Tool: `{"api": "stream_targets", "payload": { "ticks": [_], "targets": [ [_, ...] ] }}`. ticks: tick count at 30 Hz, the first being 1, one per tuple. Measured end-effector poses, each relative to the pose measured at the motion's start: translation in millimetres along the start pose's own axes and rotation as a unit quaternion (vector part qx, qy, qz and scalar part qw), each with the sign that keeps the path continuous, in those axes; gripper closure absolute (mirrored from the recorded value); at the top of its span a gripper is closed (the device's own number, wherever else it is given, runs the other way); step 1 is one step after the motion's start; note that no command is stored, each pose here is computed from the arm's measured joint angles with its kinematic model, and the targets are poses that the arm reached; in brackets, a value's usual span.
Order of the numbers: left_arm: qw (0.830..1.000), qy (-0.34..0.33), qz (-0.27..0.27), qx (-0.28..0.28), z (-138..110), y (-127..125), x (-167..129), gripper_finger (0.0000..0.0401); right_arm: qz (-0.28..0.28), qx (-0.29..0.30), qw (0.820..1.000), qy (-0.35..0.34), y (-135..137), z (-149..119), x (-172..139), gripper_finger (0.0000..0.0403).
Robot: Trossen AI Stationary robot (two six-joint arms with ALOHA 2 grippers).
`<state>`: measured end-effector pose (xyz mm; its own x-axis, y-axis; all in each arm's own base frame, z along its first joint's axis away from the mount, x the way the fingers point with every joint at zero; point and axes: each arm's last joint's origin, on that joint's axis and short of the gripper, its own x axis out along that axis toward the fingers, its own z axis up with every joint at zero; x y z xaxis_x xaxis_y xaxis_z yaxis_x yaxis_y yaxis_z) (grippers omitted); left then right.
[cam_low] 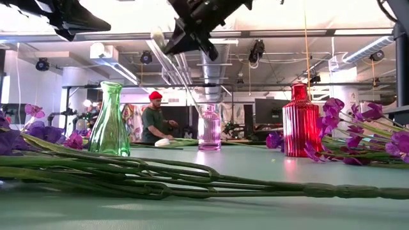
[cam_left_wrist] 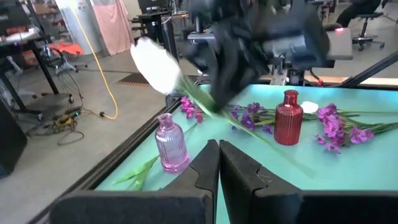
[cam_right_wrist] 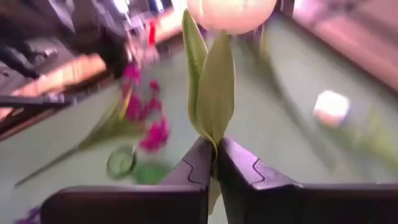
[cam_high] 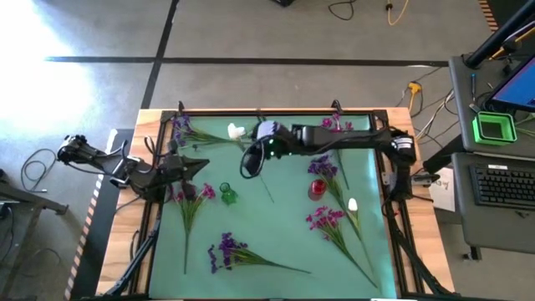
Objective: Sort flowers into vase by color
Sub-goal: Put the middle white tulip into the purple flower vase
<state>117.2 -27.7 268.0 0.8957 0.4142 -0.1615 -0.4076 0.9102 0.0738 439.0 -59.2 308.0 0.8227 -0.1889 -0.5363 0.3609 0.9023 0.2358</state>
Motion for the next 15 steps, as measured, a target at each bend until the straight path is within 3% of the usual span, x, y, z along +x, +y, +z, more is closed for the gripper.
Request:
{"api": "stream_targets", "payload": {
  "ticks": [5, 15],
  "targets": [
    [0.999, 0.002, 0.0, -0.032, 0, 0, 0, 0.0401, 0.01, -0.06, 0.988, -0.144, -22, 15, -16, 0.039],
    [0.999, 0.008, 0.001, -0.049, -2, -3, 3, 0.0401, -0.025, -0.037, 0.946, -0.322, -90, -4, -66, 0.039]
  ]
}}
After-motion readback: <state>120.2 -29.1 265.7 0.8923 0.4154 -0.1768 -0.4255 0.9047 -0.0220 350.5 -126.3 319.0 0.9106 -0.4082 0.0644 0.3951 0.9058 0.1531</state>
